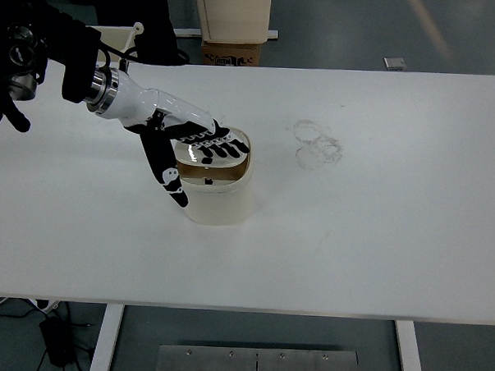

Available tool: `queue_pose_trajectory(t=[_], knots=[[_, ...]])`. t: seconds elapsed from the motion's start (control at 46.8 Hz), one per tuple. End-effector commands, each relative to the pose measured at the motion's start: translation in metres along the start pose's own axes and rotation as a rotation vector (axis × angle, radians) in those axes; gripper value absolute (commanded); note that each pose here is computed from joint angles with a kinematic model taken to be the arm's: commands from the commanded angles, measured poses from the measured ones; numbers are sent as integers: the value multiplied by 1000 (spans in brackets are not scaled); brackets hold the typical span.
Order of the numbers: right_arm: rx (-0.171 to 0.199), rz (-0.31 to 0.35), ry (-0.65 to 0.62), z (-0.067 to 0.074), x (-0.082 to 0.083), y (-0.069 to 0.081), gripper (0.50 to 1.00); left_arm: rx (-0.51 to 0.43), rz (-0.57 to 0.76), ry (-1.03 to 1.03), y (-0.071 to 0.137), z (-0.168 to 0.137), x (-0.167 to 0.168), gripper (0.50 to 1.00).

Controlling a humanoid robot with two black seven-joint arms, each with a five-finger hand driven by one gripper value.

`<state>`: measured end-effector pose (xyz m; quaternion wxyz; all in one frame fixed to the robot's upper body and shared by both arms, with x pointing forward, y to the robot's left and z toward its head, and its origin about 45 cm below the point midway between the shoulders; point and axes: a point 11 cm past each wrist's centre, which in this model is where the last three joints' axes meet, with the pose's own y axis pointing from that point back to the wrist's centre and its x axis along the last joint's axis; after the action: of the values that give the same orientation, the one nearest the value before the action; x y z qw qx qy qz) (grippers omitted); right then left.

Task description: Close trash bin

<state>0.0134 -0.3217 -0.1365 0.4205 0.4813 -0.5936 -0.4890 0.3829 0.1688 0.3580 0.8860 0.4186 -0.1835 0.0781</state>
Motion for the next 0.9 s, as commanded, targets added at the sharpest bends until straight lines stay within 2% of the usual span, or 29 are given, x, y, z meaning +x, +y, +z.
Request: queue_pose_trajectory(t=[0.0, 0.876], knots=[[2, 0, 0, 0, 0, 0, 993, -3, -5, 8, -2, -2, -2, 1000], [0, 0, 0, 0, 0, 0, 993, -5, -22, 72, -15, -17, -17, 1000]])
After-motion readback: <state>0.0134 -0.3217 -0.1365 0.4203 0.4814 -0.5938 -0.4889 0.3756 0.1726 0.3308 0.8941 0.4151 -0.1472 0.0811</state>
